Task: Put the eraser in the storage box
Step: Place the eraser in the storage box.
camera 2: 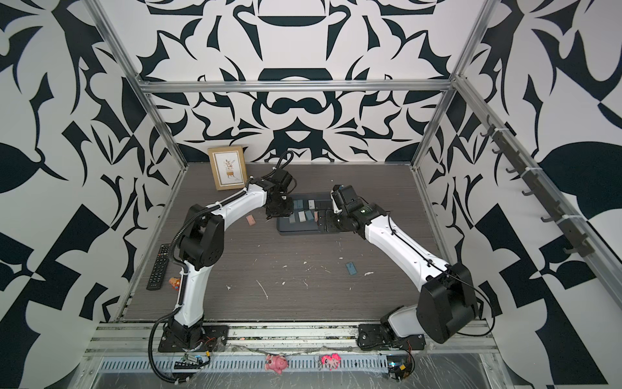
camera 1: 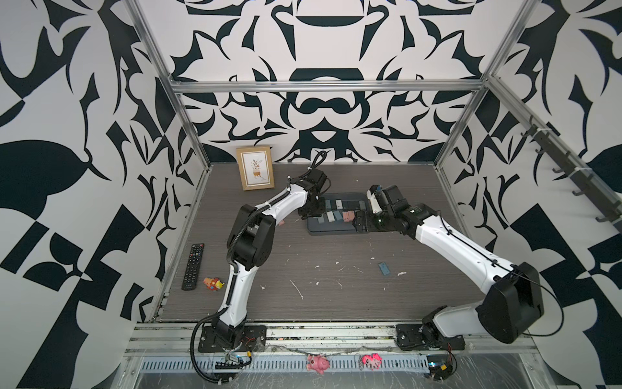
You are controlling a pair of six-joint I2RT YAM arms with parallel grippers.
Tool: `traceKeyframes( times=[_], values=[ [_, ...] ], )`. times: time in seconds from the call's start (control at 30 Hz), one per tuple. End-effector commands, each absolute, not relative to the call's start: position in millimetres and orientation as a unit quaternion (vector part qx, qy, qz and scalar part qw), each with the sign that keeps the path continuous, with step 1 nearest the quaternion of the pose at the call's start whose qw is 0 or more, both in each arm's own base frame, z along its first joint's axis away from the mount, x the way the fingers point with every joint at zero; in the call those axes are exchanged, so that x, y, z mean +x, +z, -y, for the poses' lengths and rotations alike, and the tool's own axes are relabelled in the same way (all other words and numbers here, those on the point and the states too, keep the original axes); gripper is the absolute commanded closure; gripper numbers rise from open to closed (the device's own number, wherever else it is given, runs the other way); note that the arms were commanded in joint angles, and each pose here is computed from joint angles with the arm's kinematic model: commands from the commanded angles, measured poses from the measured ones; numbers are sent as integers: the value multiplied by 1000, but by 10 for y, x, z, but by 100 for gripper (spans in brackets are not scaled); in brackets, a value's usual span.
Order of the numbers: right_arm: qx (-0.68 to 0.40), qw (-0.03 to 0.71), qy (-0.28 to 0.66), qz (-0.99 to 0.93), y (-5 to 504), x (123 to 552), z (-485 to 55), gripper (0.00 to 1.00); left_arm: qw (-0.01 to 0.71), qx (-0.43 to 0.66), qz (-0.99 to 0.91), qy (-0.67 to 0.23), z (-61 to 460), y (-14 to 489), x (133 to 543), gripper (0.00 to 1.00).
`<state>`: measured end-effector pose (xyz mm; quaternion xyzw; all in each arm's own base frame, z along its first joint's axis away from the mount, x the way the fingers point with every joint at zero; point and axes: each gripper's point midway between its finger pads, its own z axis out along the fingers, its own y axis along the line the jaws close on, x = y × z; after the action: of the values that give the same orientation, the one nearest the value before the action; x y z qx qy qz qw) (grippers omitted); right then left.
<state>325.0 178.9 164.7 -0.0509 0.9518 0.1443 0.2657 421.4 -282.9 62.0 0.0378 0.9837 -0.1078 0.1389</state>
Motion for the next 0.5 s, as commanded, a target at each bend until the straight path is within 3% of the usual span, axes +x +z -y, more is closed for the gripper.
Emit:
traceKeyframes(
  times=[0.0, 0.47],
  values=[
    [-46, 276, 155, -947, 1711, 3288, -1814, 1, 115, 39, -990, -71, 2707, 477, 4169, 82],
    [-43, 269, 157, -949, 1620, 3266, -1818, 1, 94, 38, -994, -49, 2671, 310, 4168, 76]
  ],
)
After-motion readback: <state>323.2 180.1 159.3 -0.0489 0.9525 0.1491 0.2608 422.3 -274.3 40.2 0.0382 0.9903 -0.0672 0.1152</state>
